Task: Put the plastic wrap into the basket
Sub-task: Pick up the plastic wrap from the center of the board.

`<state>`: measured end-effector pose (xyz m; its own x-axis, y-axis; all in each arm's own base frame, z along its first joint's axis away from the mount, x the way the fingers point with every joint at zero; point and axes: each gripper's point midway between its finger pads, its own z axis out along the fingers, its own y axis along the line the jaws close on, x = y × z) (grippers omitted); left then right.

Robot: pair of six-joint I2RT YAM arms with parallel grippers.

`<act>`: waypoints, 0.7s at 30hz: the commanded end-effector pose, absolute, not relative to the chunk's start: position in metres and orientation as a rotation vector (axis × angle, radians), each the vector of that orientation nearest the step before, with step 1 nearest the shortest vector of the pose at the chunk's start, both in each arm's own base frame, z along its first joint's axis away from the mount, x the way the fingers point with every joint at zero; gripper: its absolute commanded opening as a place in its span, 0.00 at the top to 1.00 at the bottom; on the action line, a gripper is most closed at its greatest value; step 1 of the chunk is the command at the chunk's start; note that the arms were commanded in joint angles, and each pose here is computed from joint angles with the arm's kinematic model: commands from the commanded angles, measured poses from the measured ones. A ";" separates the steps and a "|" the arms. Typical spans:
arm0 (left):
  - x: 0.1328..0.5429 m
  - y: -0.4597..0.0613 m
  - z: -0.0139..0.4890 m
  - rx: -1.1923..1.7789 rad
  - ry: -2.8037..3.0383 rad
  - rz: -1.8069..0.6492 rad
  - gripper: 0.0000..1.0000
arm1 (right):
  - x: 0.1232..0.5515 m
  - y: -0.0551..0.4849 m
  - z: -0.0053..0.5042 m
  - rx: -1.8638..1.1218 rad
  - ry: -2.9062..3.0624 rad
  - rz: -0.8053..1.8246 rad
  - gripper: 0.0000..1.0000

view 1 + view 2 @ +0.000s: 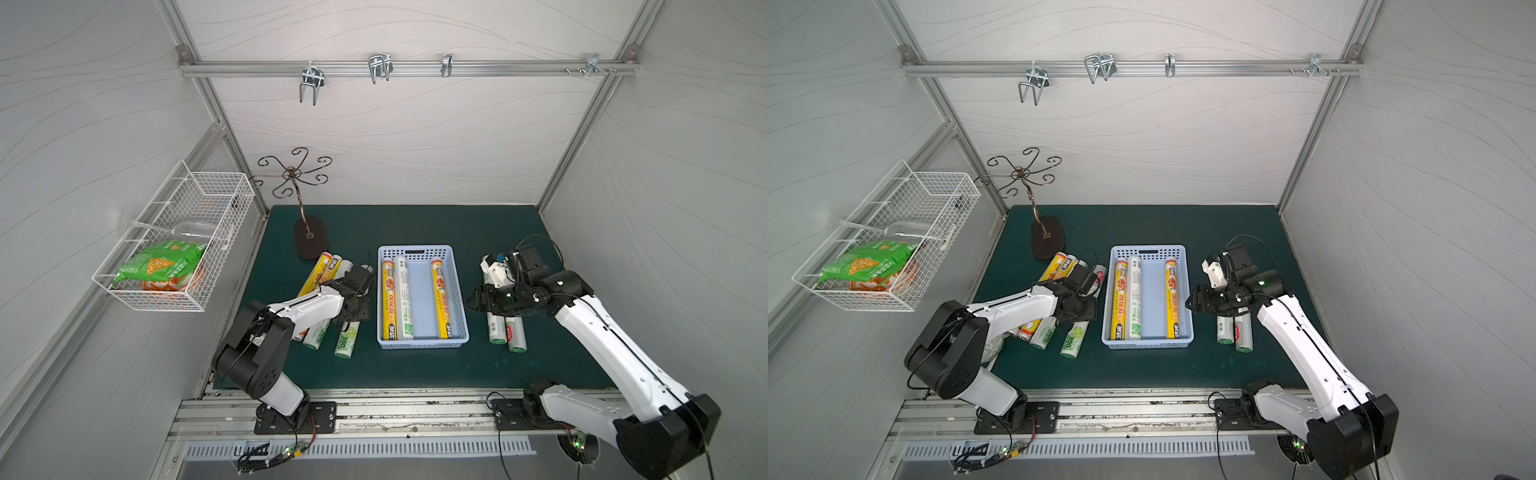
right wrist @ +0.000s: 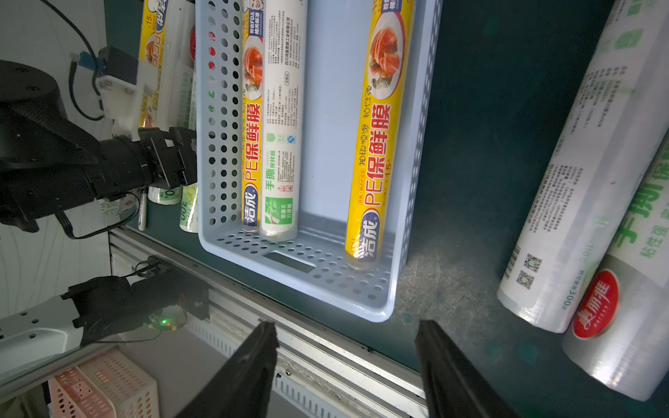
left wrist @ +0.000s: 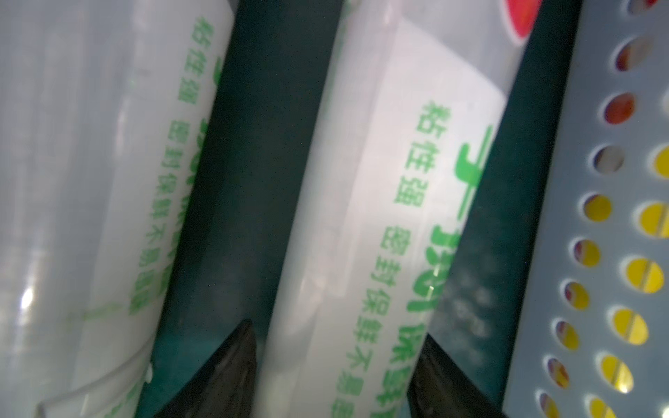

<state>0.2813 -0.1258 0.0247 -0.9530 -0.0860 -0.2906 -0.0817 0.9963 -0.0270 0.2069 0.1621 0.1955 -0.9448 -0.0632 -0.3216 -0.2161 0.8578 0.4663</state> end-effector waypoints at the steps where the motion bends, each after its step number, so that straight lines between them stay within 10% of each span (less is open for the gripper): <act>1: 0.301 -0.133 0.036 -0.106 2.798 -0.030 0.37 | 0.205 0.163 0.191 -0.234 2.746 0.750 0.34; 21: 0.307 -0.148 0.027 -0.072 2.814 -0.107 0.56 | 0.203 0.161 0.187 -0.222 2.752 0.756 0.34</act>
<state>0.2932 -0.1345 0.0233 -0.9568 -0.0514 -0.2862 -0.0457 0.9986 -0.0266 0.2056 0.1611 0.1895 -0.9488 -0.0645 -0.3093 -0.2115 0.8567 0.4704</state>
